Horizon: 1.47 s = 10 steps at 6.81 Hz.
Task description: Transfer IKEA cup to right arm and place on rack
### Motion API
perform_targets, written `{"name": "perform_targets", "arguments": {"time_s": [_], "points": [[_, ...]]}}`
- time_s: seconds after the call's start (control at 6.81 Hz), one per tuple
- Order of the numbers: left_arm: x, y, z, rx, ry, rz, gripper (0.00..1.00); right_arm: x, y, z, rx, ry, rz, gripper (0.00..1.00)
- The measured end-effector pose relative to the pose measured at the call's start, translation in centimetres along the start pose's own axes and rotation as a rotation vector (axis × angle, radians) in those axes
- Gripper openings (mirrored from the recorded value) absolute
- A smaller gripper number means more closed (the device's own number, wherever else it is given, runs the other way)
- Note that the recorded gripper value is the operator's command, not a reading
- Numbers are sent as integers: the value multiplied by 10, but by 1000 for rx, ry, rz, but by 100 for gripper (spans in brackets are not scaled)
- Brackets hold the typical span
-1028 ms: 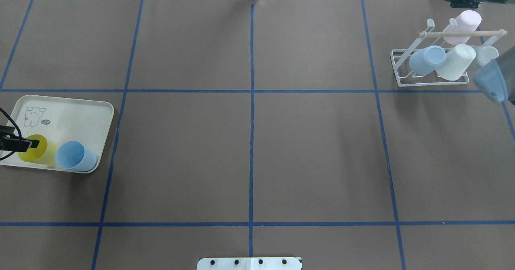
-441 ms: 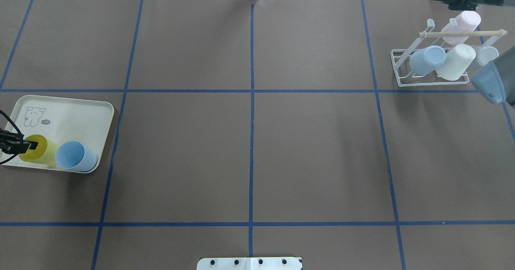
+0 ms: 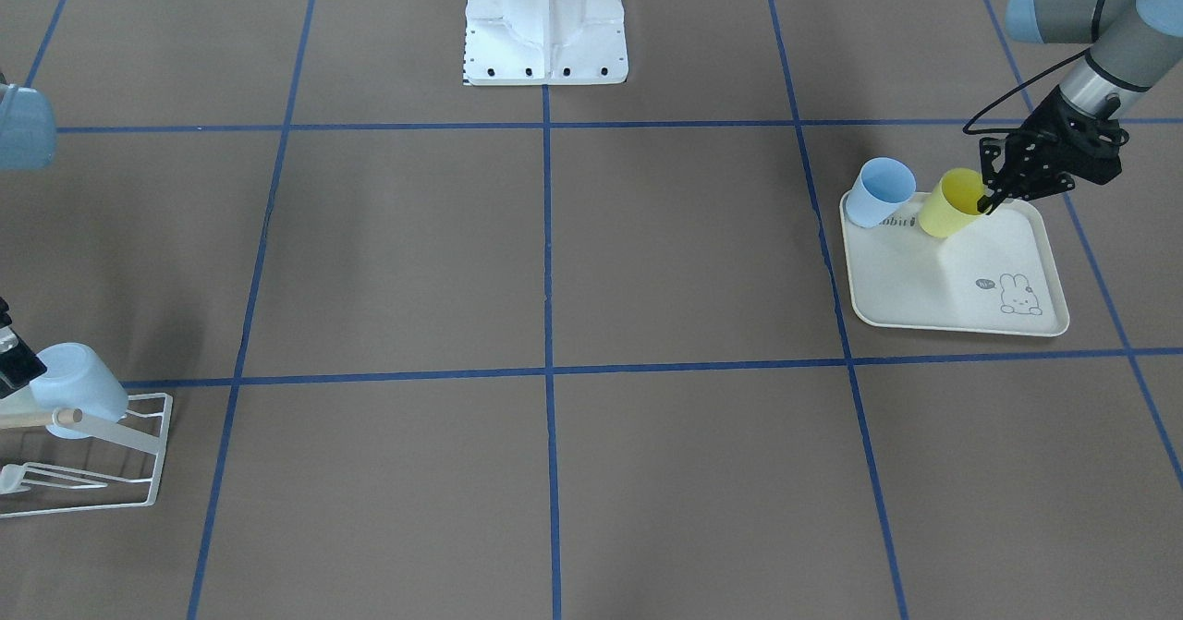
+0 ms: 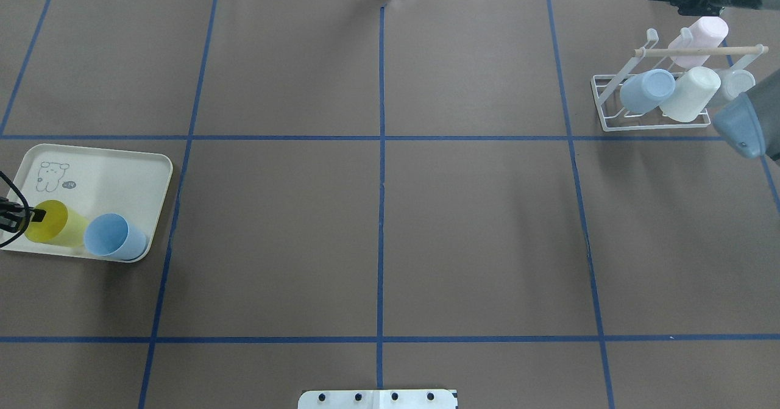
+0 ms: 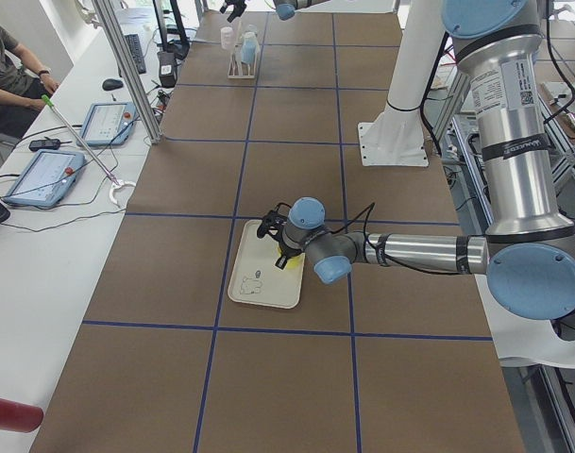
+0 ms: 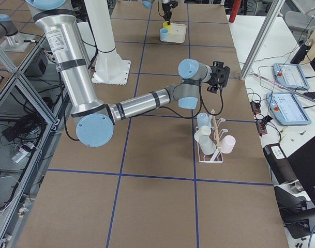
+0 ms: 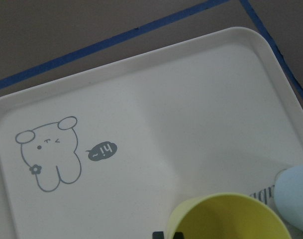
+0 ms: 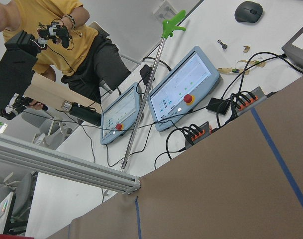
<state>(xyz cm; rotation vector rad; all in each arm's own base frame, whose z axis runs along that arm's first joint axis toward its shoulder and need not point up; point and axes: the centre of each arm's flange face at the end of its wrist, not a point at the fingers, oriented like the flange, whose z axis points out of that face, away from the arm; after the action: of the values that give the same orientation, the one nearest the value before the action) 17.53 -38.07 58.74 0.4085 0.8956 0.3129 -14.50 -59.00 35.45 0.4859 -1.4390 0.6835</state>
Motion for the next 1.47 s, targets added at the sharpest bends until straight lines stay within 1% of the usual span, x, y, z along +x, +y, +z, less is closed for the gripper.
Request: {"name": "perform_targets", "arguments": {"time_s": [0.15, 0.29, 0.44, 0.59, 0.73, 0.88, 1.03, 1.17, 1.32, 1.47], "points": [[2, -5, -22, -4, -28, -34, 0, 0, 1, 0, -1, 0, 0, 100], [6, -24, -55, 6, -71, -87, 0, -1, 1, 0, -2, -1, -1, 100], [12, -47, -86, 30, -106, -128, 0, -2, 3, 1, -4, -3, -1, 100], [15, -65, -104, 62, -122, -150, 0, -2, 4, 1, -6, -5, -3, 100], [20, -83, -114, 99, -128, -187, 0, -3, 5, 1, -8, -7, -4, 100], [27, -105, -119, 148, -127, -257, 0, -6, 7, 2, -10, -11, -6, 100], [37, -131, -122, 198, -111, -347, 0, -9, 11, 4, -16, -15, -8, 100], [52, -157, -127, 247, -73, -456, 0, -12, 17, 8, -25, -21, -3, 100], [69, -182, -131, 286, -21, -576, 0, -16, 24, 10, -35, -27, 8, 100], [93, -206, -134, 315, 49, -695, 0, -18, 31, 13, -43, -32, 16, 100]]}}
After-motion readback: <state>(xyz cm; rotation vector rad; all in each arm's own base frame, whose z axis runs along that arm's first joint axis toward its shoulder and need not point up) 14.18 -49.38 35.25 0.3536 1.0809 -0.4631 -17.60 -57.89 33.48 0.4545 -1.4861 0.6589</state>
